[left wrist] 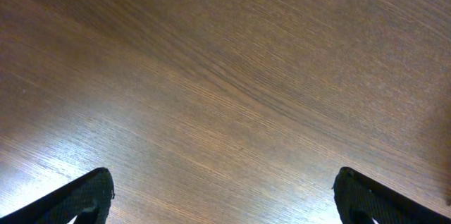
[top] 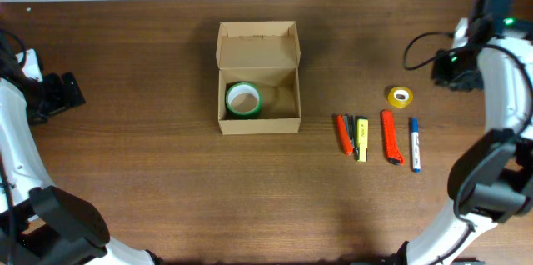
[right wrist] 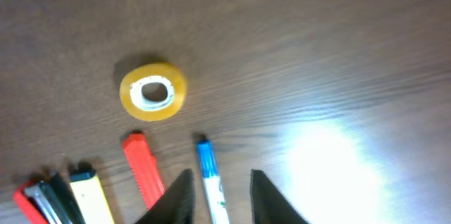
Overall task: Pack container
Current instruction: 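Grasp the small yellow tape roll with the right gripper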
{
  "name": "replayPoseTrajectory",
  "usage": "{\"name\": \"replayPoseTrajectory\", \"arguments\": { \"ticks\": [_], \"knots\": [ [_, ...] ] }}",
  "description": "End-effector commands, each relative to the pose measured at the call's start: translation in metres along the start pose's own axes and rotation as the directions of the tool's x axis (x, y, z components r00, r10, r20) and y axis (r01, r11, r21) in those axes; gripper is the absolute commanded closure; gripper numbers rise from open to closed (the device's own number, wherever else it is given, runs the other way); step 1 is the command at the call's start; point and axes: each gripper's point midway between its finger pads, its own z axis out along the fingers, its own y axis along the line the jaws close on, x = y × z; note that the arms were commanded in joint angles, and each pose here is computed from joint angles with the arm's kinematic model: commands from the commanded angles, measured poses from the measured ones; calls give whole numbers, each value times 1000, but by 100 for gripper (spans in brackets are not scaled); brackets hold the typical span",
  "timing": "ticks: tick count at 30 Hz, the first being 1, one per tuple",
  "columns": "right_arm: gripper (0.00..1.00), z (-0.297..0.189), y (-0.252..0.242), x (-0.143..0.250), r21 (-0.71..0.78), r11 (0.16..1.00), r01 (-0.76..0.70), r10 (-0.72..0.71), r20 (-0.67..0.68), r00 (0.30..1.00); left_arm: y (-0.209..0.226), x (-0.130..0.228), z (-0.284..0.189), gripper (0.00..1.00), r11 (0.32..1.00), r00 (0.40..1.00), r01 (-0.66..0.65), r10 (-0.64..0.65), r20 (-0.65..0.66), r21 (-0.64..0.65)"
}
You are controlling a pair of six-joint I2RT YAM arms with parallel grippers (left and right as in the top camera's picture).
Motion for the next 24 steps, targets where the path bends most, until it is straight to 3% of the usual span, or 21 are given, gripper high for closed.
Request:
{"name": "replayPoseTrajectory", "arguments": {
  "ticks": [1,9,24],
  "knots": [
    [60,29,22,12,-62,998,17,-21,-67,998,0,1,4,0,1000,1000,-16,16,-10,7],
    [59,73,33,17,-68,997,34,-43,-140,989,0,1,4,1,1000,1000,-16,16,-10,7],
    [58,106,41,-1,-81,996,41,-49,-95,994,0,1,4,0,1000,1000,-16,16,-10,7]
  ]
}}
